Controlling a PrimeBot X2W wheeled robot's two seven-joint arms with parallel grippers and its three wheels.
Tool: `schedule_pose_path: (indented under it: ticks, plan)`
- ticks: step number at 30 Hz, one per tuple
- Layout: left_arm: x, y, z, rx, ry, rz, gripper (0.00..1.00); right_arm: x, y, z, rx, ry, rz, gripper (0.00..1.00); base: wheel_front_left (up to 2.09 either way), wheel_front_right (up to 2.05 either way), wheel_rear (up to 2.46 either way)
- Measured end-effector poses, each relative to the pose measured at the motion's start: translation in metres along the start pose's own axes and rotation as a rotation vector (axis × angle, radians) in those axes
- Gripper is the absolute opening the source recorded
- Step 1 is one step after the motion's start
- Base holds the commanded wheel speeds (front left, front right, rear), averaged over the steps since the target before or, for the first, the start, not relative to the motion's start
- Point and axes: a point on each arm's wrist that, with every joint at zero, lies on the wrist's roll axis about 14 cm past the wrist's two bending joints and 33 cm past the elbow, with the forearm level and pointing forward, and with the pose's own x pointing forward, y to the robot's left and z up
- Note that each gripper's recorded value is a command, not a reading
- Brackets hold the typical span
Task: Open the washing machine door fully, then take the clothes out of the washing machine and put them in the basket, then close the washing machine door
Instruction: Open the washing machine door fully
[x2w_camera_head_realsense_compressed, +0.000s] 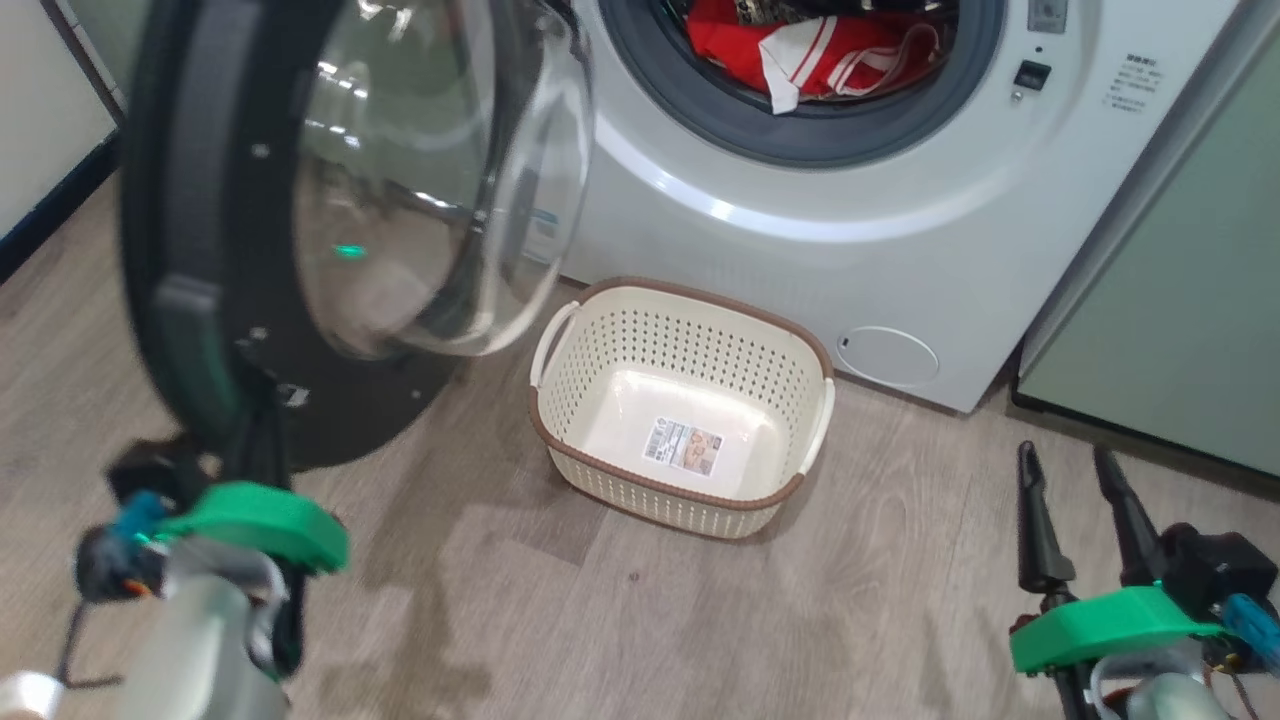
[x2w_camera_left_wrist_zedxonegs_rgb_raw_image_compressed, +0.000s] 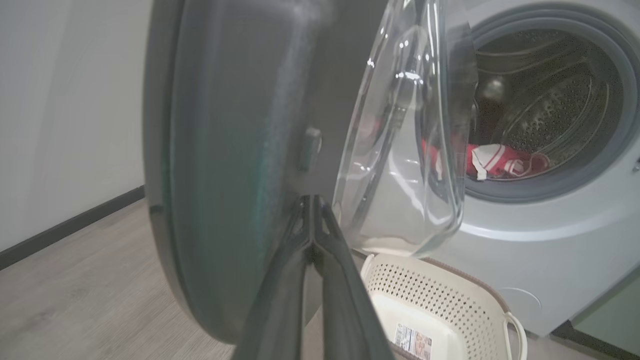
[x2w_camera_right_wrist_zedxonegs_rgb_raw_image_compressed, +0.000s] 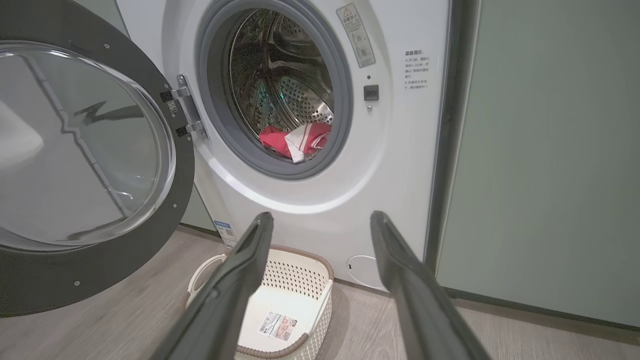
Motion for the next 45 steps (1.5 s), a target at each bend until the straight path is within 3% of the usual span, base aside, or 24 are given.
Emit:
schedule_pose_path:
  ticks: [4,16,23,29,37,39,40,43,44,45]
  plan:
    - [0.023,0.017,0.010,-0.044,-0.015,0.052,0.00,-0.001,-0.003,-0.008,0.005,0.020,-0.004,1.00,0.00,0.00,0.00]
    - [0.057,0.064,0.006,-0.042,0.013,0.275,0.00,0.003,-0.033,-0.019,-0.001,0.047,-0.056,1.00,0.00,0.00,0.00]
    - [0.062,0.076,0.003,-0.030,0.026,0.323,0.00,0.004,-0.040,-0.021,-0.004,0.051,-0.067,1.00,0.00,0.00,0.00]
    - [0.065,0.060,0.003,-0.020,0.024,0.254,0.00,0.002,-0.042,-0.014,-0.010,0.033,-0.075,1.00,0.00,0.00,0.00]
    - [0.050,0.016,-0.012,-0.005,0.035,0.097,0.00,-0.013,-0.048,0.004,-0.004,-0.013,-0.124,1.00,0.00,0.00,0.00]
    - [0.043,0.003,-0.021,0.014,0.057,0.048,0.27,-0.019,-0.050,0.009,-0.004,-0.026,-0.137,1.00,0.00,0.00,0.00]
    - [0.041,-0.003,-0.025,0.018,0.067,0.025,0.35,-0.021,-0.051,0.012,-0.004,-0.033,-0.143,1.00,0.00,0.00,0.00]
    - [0.038,-0.028,-0.027,0.024,0.063,-0.056,0.49,-0.031,-0.056,0.020,-0.003,-0.056,-0.174,1.00,0.00,0.00,0.00]
    - [0.038,-0.039,-0.027,0.024,0.060,-0.085,0.49,-0.034,-0.058,0.022,-0.005,-0.062,-0.183,1.00,0.00,0.00,0.00]
    - [0.038,-0.048,-0.028,0.021,0.059,-0.107,0.69,-0.037,-0.060,0.024,-0.007,-0.067,-0.191,1.00,0.00,0.00,0.00]
